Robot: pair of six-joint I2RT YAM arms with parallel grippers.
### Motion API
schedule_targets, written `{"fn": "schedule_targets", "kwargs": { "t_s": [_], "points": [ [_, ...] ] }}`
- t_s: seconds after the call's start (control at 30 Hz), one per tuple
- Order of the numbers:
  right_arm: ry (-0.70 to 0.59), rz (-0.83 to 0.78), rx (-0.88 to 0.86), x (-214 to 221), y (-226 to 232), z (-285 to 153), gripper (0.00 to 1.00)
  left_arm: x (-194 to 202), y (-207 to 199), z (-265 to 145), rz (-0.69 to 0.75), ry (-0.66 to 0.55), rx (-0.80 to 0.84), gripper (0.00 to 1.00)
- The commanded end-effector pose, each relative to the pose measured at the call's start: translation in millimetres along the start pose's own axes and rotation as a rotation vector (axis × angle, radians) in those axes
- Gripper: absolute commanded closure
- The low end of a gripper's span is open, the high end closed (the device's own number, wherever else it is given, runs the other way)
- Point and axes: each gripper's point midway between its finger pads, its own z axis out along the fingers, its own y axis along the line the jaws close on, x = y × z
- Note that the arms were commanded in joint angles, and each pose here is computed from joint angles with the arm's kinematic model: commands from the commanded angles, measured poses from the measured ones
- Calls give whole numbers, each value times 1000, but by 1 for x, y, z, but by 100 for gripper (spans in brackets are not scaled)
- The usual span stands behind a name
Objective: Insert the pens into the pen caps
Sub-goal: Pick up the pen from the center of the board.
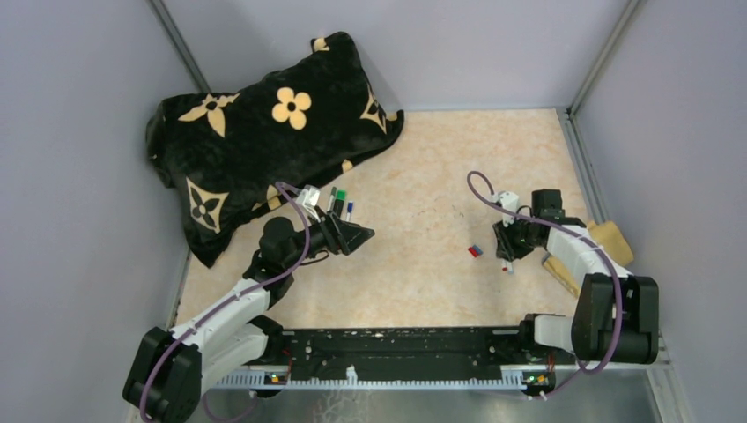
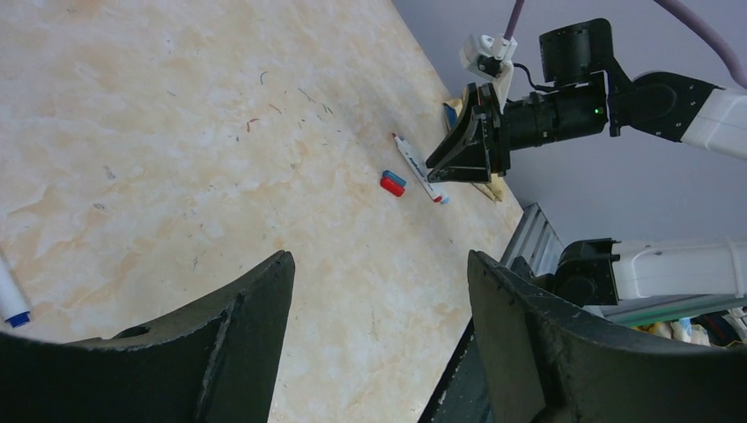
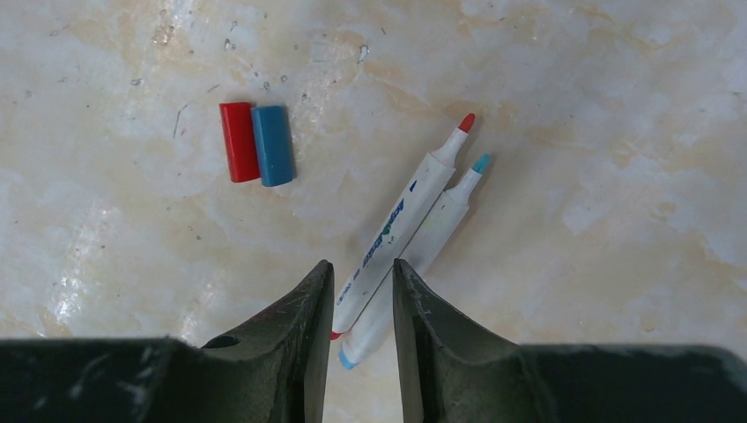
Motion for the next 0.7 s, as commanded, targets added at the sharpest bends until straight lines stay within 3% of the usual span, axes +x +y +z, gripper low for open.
{"fn": "schedule_targets", "kwargs": {
  "t_s": [0.0, 0.27, 0.67],
  "points": [
    [9, 6, 37, -5, -8, 4, 71, 1, 1, -2, -4, -10, 11, 23],
    [32, 0, 23, -2, -5, 9, 77, 2, 1, -3, -11, -9, 9, 23],
    [120, -61, 33, 7, 3, 23, 72, 3, -8, -3, -40, -6, 50, 23]
  ]
}}
